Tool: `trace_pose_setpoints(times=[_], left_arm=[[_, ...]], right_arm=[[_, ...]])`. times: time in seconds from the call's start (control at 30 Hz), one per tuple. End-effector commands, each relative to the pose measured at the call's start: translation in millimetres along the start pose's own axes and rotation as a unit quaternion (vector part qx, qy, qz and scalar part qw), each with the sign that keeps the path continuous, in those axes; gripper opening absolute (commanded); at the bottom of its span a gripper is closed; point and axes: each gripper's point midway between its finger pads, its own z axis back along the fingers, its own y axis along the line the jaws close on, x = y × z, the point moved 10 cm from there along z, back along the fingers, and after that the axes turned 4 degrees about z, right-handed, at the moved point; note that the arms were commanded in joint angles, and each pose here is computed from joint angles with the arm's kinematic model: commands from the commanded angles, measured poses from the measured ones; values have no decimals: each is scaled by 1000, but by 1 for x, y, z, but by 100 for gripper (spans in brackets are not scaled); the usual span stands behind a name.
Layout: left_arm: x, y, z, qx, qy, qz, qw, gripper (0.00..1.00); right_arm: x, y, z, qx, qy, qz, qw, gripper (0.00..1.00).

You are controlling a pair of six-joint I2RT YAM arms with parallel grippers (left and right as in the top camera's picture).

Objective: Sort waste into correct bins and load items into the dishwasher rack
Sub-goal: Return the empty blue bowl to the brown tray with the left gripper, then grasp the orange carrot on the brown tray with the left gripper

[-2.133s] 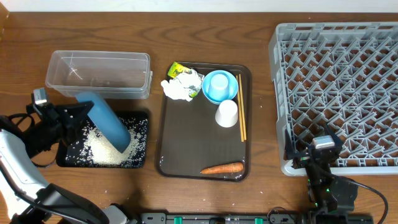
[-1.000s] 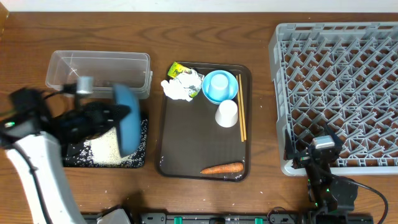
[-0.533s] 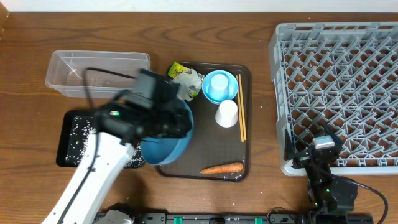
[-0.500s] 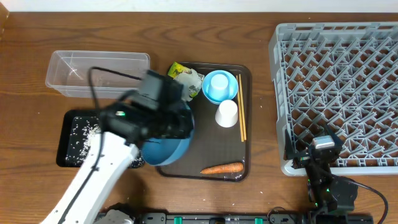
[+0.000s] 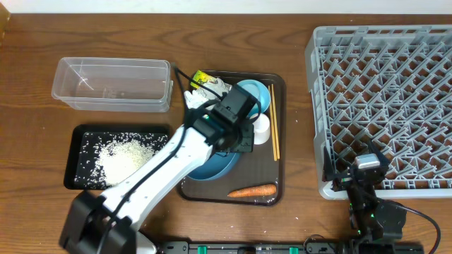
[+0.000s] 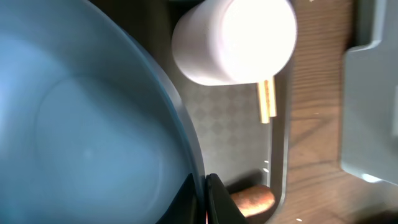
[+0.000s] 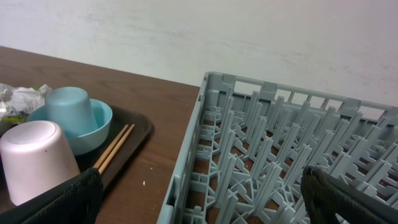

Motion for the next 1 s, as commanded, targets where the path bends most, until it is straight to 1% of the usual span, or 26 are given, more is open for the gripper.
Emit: trace_pose_setpoints(times=[0.0,0.03,0.07,0.1,0.13,0.2,0.3,0.47,0.6,0.7,0.87,0.93,0.97], left_arm=[[4,-3,-2,-4,-4,9,1000,6],[4,-3,-4,-3,-3,9,1000,7],[4,-3,-6,-2,-1,8,1000,10],[4,-3,-7,0,1,9,1000,17],[4,-3,-7,1,2,9,1000,31],[3,-3,-6,-1,5,9,1000,49],[3,-5,-4,-12,8,8,1000,50],[-3,-9,16,-42,6,-28,999,50],[-18,-9,40,-56,12,-94,994,50],[-35,-8,45,-43,45,-146,987,50],[-72,-22,22,-32,102,-241,965,48],[-86,-33,11,-30,111,-289,951,48],[-91,-37,6,-15,108,-305,946,48]], right_arm=[[-1,-2,0,-7,1,3,1000,99],[-1,-2,0,-7,1,3,1000,99],[-1,-2,0,-7,1,3,1000,99],[-1,-2,0,-7,1,3,1000,99],[-1,-2,0,-7,1,3,1000,99],[-1,-2,0,-7,1,3,1000,99],[-1,-2,0,-7,1,3,1000,99],[-1,-2,0,-7,1,3,1000,99],[-1,-2,0,-7,1,3,1000,99],[-1,-2,0,-7,1,3,1000,99],[-1,-2,0,-7,1,3,1000,99],[-1,-2,0,-7,1,3,1000,99],[-1,-2,0,-7,1,3,1000,99]])
